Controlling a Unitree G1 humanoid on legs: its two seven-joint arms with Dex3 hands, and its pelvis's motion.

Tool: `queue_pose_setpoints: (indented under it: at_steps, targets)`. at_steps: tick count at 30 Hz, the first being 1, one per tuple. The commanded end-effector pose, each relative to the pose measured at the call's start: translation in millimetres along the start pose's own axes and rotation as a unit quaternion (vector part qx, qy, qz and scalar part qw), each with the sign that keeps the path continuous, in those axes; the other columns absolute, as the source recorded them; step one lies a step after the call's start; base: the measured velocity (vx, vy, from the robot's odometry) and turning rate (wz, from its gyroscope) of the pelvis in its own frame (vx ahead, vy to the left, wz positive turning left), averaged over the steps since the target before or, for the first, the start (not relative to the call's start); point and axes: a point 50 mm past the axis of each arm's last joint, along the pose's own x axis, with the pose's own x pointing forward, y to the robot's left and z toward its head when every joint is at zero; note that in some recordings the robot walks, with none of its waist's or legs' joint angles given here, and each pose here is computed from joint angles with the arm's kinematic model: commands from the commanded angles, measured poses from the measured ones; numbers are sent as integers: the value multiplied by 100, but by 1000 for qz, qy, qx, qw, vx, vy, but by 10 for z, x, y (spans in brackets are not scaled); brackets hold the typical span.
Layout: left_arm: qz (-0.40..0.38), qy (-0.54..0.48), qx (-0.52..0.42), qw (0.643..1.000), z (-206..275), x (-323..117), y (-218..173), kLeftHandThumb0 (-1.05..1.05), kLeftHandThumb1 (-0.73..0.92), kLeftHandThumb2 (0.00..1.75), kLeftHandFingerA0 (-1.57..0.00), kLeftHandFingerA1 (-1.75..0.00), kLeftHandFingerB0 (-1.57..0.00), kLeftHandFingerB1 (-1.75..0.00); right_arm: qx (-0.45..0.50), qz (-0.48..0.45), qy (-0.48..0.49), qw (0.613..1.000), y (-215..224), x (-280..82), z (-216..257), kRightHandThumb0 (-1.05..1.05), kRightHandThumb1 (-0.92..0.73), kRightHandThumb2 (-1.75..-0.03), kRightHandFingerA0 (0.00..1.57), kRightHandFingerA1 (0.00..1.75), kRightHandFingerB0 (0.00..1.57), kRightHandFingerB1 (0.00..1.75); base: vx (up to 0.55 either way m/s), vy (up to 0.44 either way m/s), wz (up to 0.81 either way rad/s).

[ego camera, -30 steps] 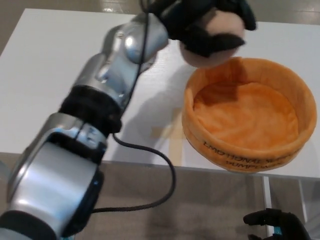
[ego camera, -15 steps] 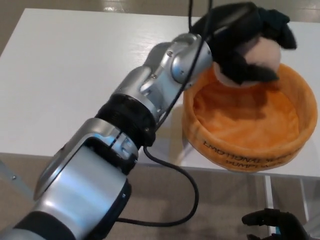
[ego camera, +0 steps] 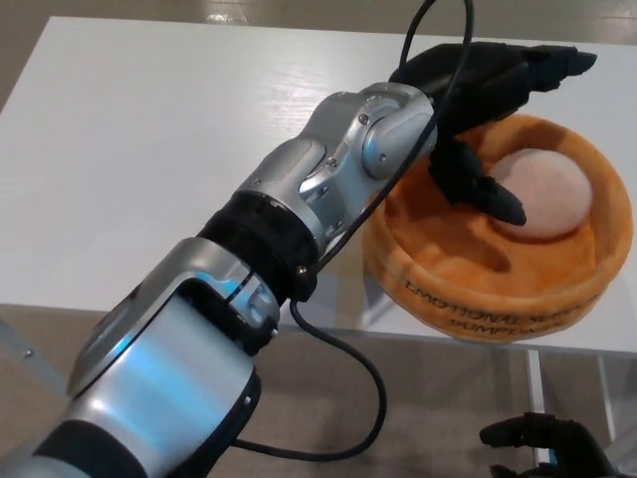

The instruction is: Use the left hand to pick up the pink round toy on the left and place it inside the orange plate on the desk.

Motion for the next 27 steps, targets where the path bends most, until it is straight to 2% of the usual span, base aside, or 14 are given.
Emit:
queue_pose_setpoints:
  at_steps: [1, 7, 8, 9, 11, 12, 17, 18, 21, 23, 24, 25, 26, 27]
  targets:
    - [1, 7, 12, 1000, -4, -14, 65, -99, 46, 69, 0, 0, 0, -5, 5, 8, 9, 1000, 42, -8, -33, -20, -47, -85, 76, 90, 66, 79, 0, 0, 0]
    - [42, -29, 23, 998, 50, -95, 290, -97, 46, 67, 0, 0, 0, -13, 9, 11, 10, 1000, 55, -9, -35, -23, -46, -86, 77, 91, 67, 80, 0, 0, 0]
    - [46, -31, 24, 998, 58, -103, 306, -93, 59, 60, 0, 0, 0, 0, 9, 11, 10, 1000, 52, -9, -36, -23, -45, -86, 77, 91, 67, 80, 0, 0, 0]
    - [46, -31, 24, 998, 60, -104, 306, -93, 59, 60, 0, 0, 0, 0, 10, 11, 10, 1000, 51, -9, -37, -23, -45, -86, 77, 91, 67, 80, 0, 0, 0]
    - [99, -59, 44, 992, 96, -179, 414, -93, 50, 64, 0, 0, 0, -1, 8, 10, 10, 1000, 41, -9, -38, -20, -47, -86, 72, 87, 64, 78, 0, 0, 0]
    - [132, -78, 52, 987, 122, -242, 496, -72, 41, 83, 0, 0, -1, -15, 7, 9, 11, 1000, 36, -8, -38, -21, -46, -85, 75, 89, 65, 78, 0, 0, 0]
    - [228, -148, 73, 960, 272, -751, 914, -65, 41, 77, 0, 0, -6, -20, 3, 8, 12, 1000, 10, -5, -38, -21, -47, -85, 73, 88, 64, 78, 0, 0, 0]
    - [238, -169, 64, 954, 287, -909, 957, -49, 34, 71, 0, -13, -10, -34, 4, 8, 12, 1000, 7, -6, -39, -20, -47, -85, 75, 90, 65, 78, 0, 0, 0]
    - [255, -205, 60, 943, 334, -1254, 996, -43, 43, 54, -1, -23, -13, -30, 2, 8, 12, 1000, -13, -5, -40, -21, -47, -86, 75, 89, 65, 78, 0, 0, 0]
    - [258, -216, 56, 940, 333, -1446, 975, -43, 34, 63, -7, -22, -13, -37, 2, 7, 12, 1000, -27, -2, -33, -21, -47, -86, 76, 91, 65, 79, 0, 0, 0]
    - [259, -227, 48, 938, 344, -1607, 952, -24, 28, 82, -1, -51, 0, -46, 1, 5, 12, 1000, -51, -1, -33, -21, -47, -86, 76, 90, 65, 78, 0, 0, 0]
    - [259, -228, 47, 937, 348, -1633, 948, -24, 28, 82, -1, -51, 0, -46, 0, 4, 12, 1000, -56, -1, -34, -21, -47, -86, 76, 90, 65, 78, 0, 0, 0]
    - [250, -240, 15, 938, 332, -1778, 926, -36, 36, 57, -9, -33, -20, -34, -4, 3, 11, 1000, -69, 1, -30, -22, -46, -86, 75, 89, 64, 77, 0, 0, 0]
    - [241, -249, -8, 938, 328, -1878, 908, -36, 36, 57, -9, -33, -20, -34, -8, 2, 11, 1000, -76, 2, -27, -22, -46, -86, 75, 89, 64, 77, 0, 0, 0]
